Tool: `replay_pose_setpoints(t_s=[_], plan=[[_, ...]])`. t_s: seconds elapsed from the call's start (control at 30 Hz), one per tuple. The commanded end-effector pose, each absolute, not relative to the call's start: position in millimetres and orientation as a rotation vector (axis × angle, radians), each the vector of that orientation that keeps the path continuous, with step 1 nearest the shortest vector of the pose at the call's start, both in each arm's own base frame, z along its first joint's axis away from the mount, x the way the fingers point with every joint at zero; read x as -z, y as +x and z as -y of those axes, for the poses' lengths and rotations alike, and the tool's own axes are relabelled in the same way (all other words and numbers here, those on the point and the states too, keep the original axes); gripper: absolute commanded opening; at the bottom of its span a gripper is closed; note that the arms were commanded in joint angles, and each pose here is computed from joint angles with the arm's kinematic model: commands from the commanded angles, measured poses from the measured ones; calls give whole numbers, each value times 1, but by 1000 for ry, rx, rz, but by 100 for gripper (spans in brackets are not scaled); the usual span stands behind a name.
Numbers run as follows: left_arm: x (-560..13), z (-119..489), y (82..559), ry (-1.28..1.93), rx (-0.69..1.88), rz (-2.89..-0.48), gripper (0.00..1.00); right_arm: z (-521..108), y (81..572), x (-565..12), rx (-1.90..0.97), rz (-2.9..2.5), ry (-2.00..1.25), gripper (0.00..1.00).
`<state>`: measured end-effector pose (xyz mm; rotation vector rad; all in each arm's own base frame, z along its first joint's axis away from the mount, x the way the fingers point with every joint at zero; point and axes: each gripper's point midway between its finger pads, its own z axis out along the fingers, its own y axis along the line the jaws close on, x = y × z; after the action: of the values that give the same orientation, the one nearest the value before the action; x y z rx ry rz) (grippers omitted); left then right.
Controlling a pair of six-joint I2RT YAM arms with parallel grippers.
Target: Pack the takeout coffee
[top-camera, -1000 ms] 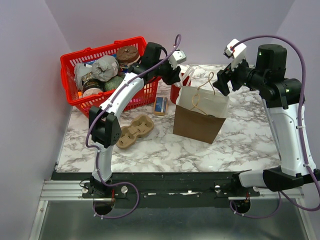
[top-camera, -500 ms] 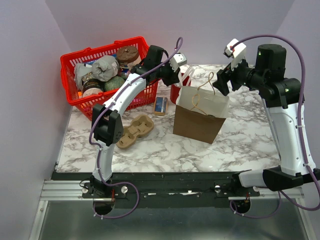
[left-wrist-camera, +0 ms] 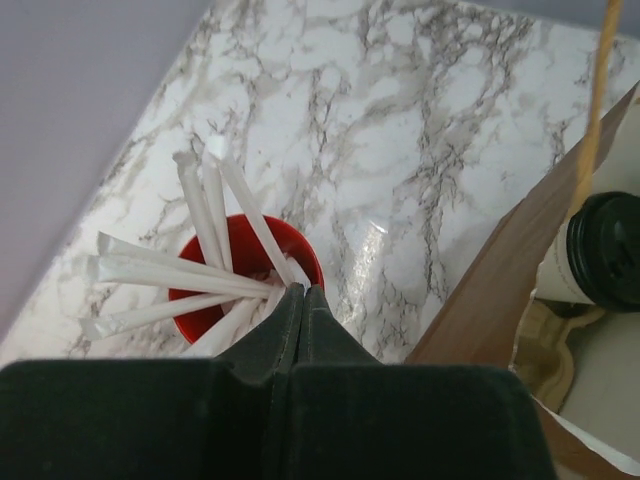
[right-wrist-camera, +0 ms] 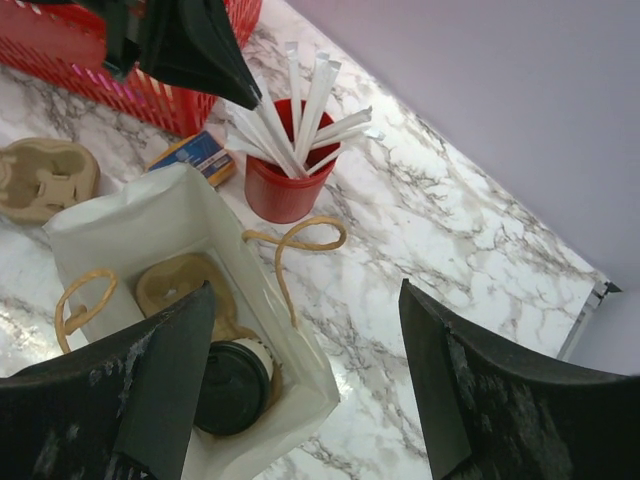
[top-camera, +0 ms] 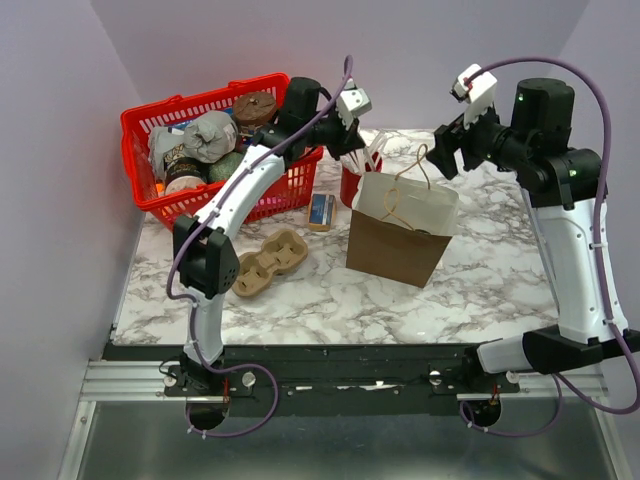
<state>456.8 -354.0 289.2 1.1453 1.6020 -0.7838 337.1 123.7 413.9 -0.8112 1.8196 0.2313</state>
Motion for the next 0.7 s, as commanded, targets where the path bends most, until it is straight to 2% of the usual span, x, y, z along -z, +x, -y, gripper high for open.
replay_pose_setpoints(t_s=[0.0, 0.17, 0.27, 0.4, 0.53, 0.67], plan=[[-396, 346, 433, 1094, 778, -1358, 0, -111, 350, -440, -139, -1770, -713, 82], [-445, 335, 408, 1068, 768, -1268, 0, -84, 369, -460, 26, -1736, -560, 82], [-471, 324, 387, 1069, 754, -1222, 0, -51, 385, -470, 165, -1737, -376, 83], [-500, 310, 346, 1096, 770, -1161, 0, -3, 396, -487, 176, -1704, -61, 86], [-510, 301, 314, 1127, 809, -1134, 0, 24, 402, -501, 153, -1652, 114, 82], [-508, 295, 287, 1160, 849, -1130, 0, 32, 410, -505, 166, -1635, 129, 82]])
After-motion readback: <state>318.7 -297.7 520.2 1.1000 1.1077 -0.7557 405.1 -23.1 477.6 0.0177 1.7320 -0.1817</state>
